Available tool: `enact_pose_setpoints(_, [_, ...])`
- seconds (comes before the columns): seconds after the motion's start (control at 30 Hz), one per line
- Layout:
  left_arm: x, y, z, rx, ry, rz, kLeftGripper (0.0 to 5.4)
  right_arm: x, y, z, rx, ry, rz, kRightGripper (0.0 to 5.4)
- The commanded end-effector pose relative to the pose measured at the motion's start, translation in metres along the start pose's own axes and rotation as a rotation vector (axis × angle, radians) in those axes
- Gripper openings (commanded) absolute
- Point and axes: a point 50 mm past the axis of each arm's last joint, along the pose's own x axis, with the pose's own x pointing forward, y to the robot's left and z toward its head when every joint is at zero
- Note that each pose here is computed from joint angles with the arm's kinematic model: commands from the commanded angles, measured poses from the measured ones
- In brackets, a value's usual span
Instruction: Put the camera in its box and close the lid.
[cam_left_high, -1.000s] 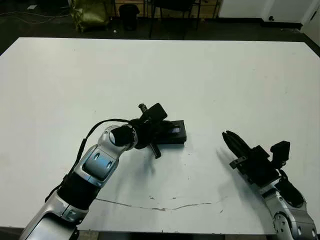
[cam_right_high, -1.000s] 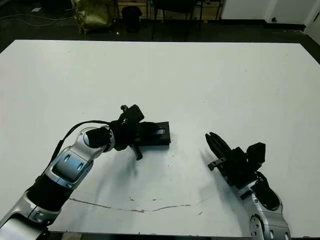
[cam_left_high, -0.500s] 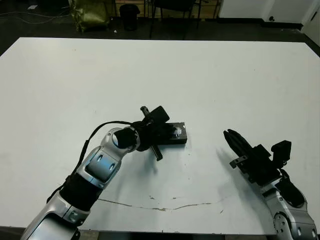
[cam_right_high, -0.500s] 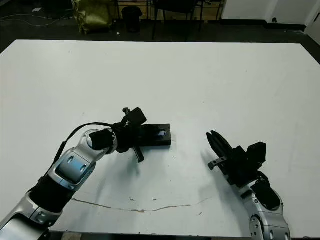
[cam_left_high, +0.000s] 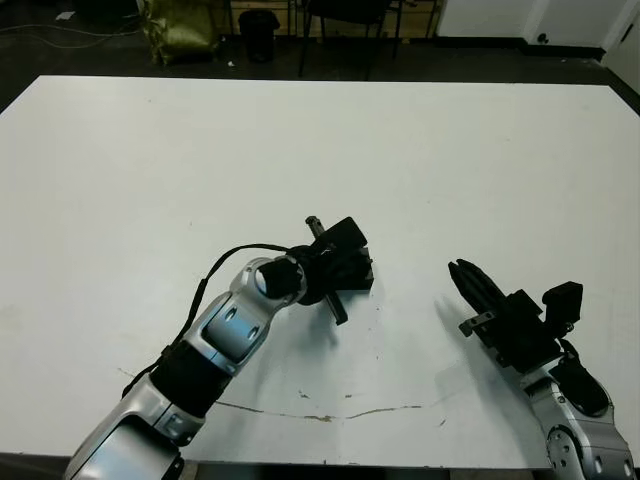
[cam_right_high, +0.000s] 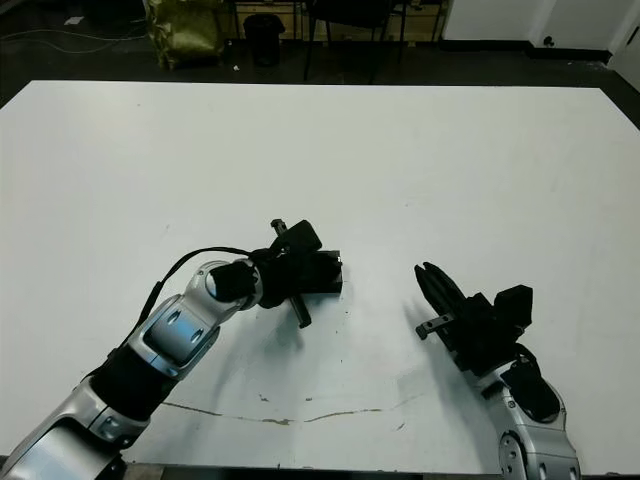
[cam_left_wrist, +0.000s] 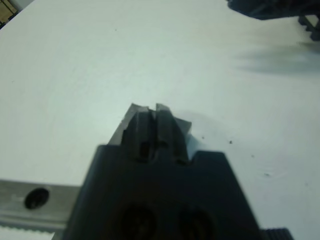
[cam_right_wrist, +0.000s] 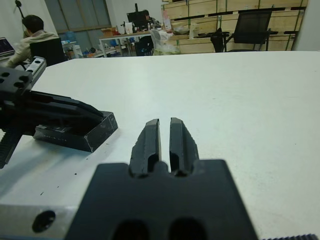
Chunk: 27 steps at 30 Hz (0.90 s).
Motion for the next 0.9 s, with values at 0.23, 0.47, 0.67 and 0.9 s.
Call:
enact_pose_setpoints(0.23, [0.0,0.005,-0.03,-0.022,0.146,0.024,0.02,-0.003,-0.003,-0.006,0.022,0.032,0.004,0.0])
enact_pose_setpoints(0.47, [-0.004,0.017,-0.049,-0.167,0.171,0.059,0.02,-0.004,-0.002,-0.005,0.011,0.044,-0.01,0.0])
enact_pose_setpoints(0.67, [-0.009,0.018,-0.065,-0.255,0.185,0.063,0.02,-0.003,-0.002,-0.004,0.014,0.047,-0.012,0.0])
enact_pose_setpoints(0.9, [-0.016,0.015,-0.078,-0.289,0.193,0.075,0.02,-0.003,-0.003,-0.004,0.017,0.05,-0.007,0.0])
